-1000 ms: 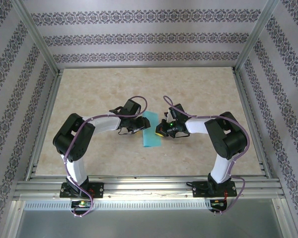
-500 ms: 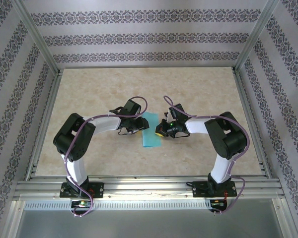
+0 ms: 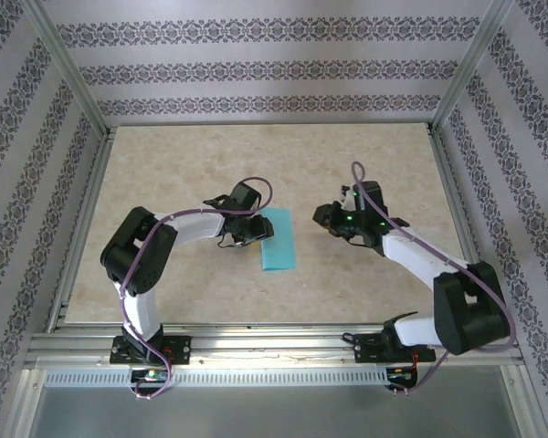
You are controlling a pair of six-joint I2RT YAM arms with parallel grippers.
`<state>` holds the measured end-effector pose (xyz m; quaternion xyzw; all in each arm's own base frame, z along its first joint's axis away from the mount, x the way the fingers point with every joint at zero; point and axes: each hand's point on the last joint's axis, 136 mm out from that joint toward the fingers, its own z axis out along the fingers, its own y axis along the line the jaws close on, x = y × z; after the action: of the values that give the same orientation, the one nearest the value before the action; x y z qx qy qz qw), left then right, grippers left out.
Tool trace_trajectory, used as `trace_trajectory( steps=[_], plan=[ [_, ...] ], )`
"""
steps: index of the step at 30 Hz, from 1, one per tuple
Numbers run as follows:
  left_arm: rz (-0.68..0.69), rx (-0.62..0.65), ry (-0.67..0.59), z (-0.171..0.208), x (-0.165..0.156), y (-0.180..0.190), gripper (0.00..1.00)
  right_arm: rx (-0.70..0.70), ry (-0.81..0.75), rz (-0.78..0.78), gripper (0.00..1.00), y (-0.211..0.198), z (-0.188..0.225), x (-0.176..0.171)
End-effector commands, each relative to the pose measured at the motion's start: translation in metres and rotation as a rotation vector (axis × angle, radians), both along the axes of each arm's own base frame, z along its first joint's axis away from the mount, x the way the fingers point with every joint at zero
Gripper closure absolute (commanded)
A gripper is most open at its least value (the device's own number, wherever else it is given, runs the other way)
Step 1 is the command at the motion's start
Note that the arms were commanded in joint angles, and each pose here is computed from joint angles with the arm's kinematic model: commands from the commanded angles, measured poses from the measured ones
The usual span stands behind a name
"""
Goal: Fold a paper plane with a square sheet of paper (pick it up from the middle)
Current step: Hold the square sheet of paper at the center of the table.
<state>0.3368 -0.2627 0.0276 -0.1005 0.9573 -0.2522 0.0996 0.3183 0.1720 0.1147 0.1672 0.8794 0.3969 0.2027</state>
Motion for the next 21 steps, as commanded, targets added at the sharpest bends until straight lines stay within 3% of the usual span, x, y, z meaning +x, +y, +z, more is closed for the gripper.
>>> trace_trajectory(
  steps=[1,21],
  plan=[
    [-0.004,0.104,0.033,-0.0133,-0.0054,0.0154,0.55,-0.07,0.067,-0.061,0.75,-0.0257,-0.0233,-0.0158],
    [-0.101,0.201,0.058,-0.0226,-0.0063,0.01,0.49,-0.047,0.102,-0.051,0.75,-0.025,-0.0311,-0.0207]
  ],
)
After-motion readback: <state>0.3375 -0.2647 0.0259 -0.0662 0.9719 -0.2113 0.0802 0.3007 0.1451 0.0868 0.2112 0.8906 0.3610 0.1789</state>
